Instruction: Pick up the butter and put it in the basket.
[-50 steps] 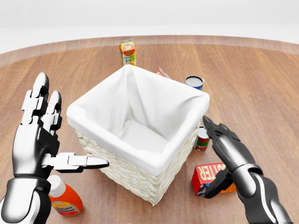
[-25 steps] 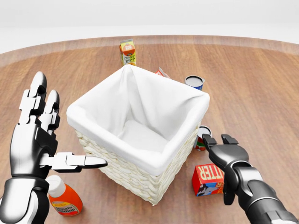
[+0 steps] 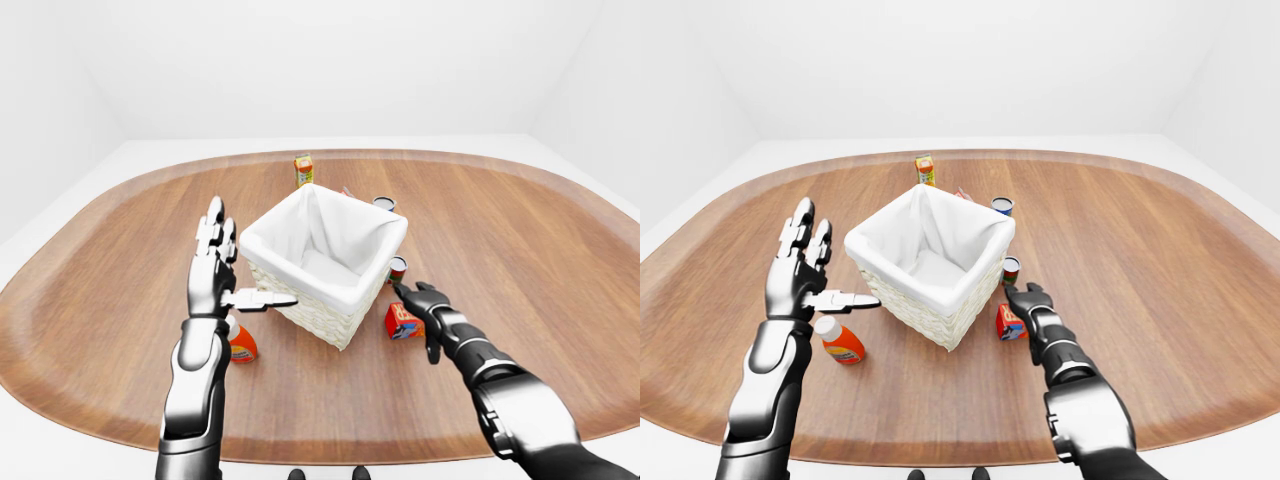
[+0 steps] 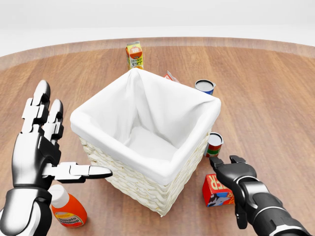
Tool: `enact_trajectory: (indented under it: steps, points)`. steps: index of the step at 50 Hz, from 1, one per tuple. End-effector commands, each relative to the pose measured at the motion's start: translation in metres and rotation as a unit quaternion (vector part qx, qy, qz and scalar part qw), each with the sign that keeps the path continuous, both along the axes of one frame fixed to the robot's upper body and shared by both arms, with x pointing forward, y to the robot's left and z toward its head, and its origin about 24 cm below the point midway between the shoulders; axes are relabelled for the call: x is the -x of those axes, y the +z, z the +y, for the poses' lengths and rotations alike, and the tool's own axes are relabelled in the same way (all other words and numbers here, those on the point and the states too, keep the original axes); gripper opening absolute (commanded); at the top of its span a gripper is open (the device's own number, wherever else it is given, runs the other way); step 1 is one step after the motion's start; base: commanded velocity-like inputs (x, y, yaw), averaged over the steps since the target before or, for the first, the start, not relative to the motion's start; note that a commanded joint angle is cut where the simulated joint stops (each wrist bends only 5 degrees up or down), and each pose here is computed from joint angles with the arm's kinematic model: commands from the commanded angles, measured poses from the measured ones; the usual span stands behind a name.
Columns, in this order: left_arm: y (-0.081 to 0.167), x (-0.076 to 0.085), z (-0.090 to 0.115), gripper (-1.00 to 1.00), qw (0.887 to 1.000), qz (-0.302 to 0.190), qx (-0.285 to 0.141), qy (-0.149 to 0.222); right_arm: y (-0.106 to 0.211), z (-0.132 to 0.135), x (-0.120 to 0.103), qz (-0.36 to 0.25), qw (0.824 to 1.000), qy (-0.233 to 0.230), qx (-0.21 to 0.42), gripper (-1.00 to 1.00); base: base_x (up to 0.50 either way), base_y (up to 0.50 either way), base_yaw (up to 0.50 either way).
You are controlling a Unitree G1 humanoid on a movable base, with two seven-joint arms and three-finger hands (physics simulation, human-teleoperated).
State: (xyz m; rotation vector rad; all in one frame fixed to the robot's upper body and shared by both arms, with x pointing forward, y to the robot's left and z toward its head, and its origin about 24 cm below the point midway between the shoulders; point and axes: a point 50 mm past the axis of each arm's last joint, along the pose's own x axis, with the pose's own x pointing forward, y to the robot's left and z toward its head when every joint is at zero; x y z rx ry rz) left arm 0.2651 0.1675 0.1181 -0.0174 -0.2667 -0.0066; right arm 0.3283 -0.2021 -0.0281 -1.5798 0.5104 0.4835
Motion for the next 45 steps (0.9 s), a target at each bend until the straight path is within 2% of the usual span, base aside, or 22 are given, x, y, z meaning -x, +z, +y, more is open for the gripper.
enact_trajectory:
  steps: [1, 13, 14, 17, 18, 21, 24, 31, 40, 45]
  points:
    - [-0.004, -0.001, 0.001, 1.0, 1.0, 0.008, -0.001, 0.002, -0.008, 0.007, 0.005, 0.03, 0.999, -0.002, -0.012, 1.0, 0.0, 0.0, 0.0]
    - [-0.008, 0.0, 0.005, 1.0, 1.0, 0.018, -0.004, 0.009, -0.009, 0.011, 0.005, 0.061, 0.998, 0.002, -0.01, 1.0, 0.0, 0.0, 0.0]
    - [-0.009, 0.0, 0.006, 1.0, 1.0, 0.019, -0.004, 0.01, -0.009, 0.011, 0.005, 0.065, 0.998, 0.006, -0.003, 0.8, 0.0, 0.0, 0.0]
    - [-0.012, 0.0, 0.007, 1.0, 1.0, 0.025, -0.004, 0.011, -0.008, 0.012, 0.004, 0.066, 0.998, 0.009, 0.0, 0.48, 0.0, 0.0, 0.0]
    - [-0.013, 0.001, 0.008, 1.0, 1.0, 0.028, -0.004, 0.012, -0.007, 0.012, 0.003, 0.066, 0.998, 0.008, -0.001, 0.09, 0.0, 0.0, 0.0]
    - [-0.013, 0.001, 0.009, 1.0, 1.0, 0.028, -0.006, 0.014, -0.006, 0.012, 0.002, 0.064, 0.998, 0.011, 0.002, -0.36, 0.0, 0.0, 0.0]
    - [-0.013, 0.002, 0.012, 1.0, 0.999, 0.029, -0.008, 0.017, -0.005, 0.013, 0.001, 0.057, 0.998, 0.019, 0.012, -1.0, 0.0, 0.0, 0.0]
    - [-0.017, 0.01, 0.019, 1.0, 0.999, 0.035, -0.012, 0.029, -0.003, 0.021, -0.002, 0.014, 1.0, 0.023, -0.001, -1.0, 0.0, 0.0, 0.0]
    - [-0.023, 0.009, 0.016, 1.0, 0.998, 0.048, -0.009, 0.03, -0.004, 0.028, -0.002, 0.01, 1.0, 0.029, -0.008, -1.0, 0.0, 0.0, 0.0]
    - [-0.021, 0.009, 0.014, 1.0, 0.999, 0.043, -0.01, 0.025, -0.003, 0.022, -0.002, 0.014, 1.0, 0.022, -0.006, -1.0, 0.0, 0.0, 0.0]
